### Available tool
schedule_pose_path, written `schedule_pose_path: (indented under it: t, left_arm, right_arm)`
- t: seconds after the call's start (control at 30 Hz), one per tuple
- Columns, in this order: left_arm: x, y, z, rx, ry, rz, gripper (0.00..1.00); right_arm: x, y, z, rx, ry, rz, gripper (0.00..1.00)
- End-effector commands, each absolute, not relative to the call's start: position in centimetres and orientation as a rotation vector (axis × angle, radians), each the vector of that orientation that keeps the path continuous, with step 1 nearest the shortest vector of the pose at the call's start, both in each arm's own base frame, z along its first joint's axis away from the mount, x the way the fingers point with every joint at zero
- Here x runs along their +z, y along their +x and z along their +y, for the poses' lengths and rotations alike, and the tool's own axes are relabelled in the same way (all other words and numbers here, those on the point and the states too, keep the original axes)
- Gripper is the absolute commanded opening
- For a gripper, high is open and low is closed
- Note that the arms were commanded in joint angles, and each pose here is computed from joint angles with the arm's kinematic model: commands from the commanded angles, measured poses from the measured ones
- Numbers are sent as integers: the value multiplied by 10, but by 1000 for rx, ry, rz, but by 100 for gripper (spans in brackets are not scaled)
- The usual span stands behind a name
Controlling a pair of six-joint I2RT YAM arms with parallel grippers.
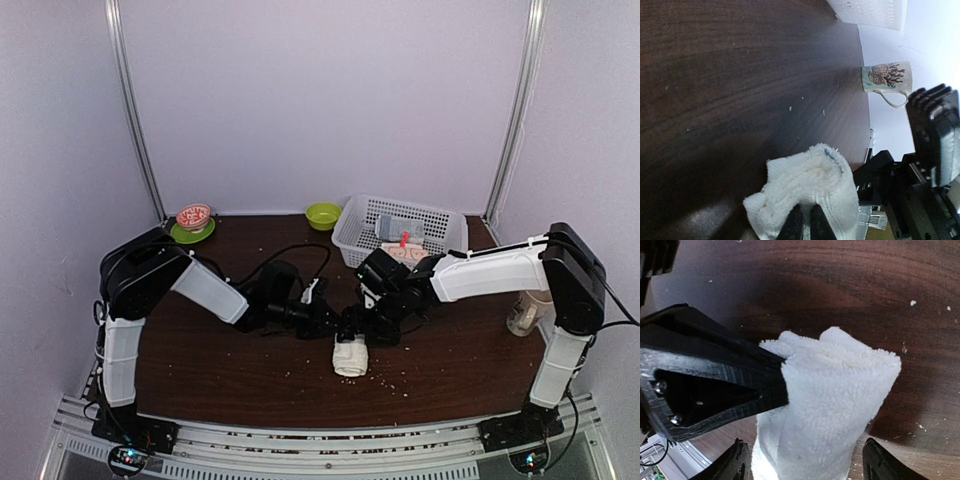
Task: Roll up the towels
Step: Roll the towel at the center of the board, then pick up the towel from the center of the board.
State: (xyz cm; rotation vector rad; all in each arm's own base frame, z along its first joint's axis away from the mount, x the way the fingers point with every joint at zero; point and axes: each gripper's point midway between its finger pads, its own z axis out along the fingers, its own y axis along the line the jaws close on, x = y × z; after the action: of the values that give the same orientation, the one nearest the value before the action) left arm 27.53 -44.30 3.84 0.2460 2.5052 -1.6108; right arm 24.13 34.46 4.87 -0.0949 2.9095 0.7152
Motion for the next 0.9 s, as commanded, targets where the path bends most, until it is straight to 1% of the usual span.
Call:
schedule_pose_path:
  t: [0.0, 0.17, 0.4, 0.47, 0.63, 0.73, 0.77, 0.87]
  left_arm:
    - [-11, 265, -416, -1431, 150, 2697, 8]
    - [-10, 265, -416, -1432, 154, 2693, 8]
    - [-8, 266, -414, -1399, 180, 2689, 8]
    - [-5, 267, -412, -1383, 184, 2684, 8]
    - [2, 264, -406, -1358, 200, 2675, 8]
    - [12, 264, -403, -1334, 222, 2668, 11]
    - [16, 266, -401, -1321, 226, 2665, 13]
    - [34, 273, -395, -1256, 248, 2646, 19]
  right_arm:
    - [35, 233, 350, 716, -85, 2951, 76]
    - [19, 221, 338, 624, -127, 3003, 72]
    - [-6, 214, 341, 487, -211, 3071, 57]
    - [-13, 210, 342, 458, -224, 3091, 49]
    - [-10, 213, 342, 437, -226, 3073, 19]
    - [0, 219, 339, 414, -228, 3038, 2]
    - [5, 222, 337, 404, -230, 3020, 0]
    - [35, 232, 328, 368, -264, 2932, 0]
